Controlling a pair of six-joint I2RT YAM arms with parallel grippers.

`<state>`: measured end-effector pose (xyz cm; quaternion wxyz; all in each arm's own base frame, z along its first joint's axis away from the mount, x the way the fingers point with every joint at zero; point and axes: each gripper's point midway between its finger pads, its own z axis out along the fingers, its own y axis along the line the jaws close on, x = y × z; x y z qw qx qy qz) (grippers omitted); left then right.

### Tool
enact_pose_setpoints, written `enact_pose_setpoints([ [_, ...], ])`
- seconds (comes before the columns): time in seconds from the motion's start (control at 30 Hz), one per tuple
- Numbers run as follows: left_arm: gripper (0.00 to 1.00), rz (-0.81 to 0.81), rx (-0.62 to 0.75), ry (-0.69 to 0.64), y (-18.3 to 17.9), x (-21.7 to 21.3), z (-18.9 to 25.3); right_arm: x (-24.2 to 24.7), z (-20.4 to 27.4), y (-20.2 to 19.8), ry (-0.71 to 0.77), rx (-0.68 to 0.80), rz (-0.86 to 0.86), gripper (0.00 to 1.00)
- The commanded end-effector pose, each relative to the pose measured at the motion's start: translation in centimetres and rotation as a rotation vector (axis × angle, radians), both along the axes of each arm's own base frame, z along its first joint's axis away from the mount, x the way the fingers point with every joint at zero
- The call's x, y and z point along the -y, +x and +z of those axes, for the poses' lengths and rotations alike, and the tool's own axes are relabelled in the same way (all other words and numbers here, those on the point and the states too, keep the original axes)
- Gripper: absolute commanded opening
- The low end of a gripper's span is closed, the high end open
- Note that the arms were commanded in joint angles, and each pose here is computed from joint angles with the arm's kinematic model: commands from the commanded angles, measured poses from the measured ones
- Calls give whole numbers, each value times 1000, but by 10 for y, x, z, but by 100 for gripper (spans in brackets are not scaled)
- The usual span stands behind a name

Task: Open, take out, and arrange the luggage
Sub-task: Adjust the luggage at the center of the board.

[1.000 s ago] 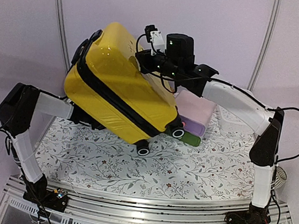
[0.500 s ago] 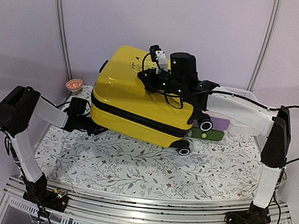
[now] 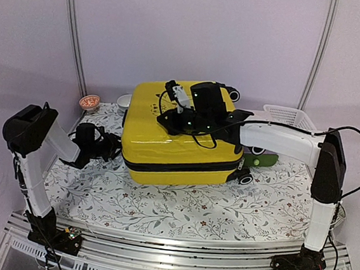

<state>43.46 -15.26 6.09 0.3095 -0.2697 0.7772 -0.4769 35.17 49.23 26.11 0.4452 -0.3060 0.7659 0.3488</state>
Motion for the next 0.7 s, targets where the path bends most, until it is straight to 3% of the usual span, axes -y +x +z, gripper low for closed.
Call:
enact_pose_setpoints([
  [0.0, 41, -257, 547, -181, -19, 53, 159, 7, -16, -11, -51, -52, 20, 11],
  [0.4, 44, -259, 443, 134, -56, 35, 165, 70, 97, -35, 40, 153, -50, 14],
  [0.67, 44, -270, 412, 158, -77, 28, 166, 141, 85, -39, -18, 140, -157, 15],
])
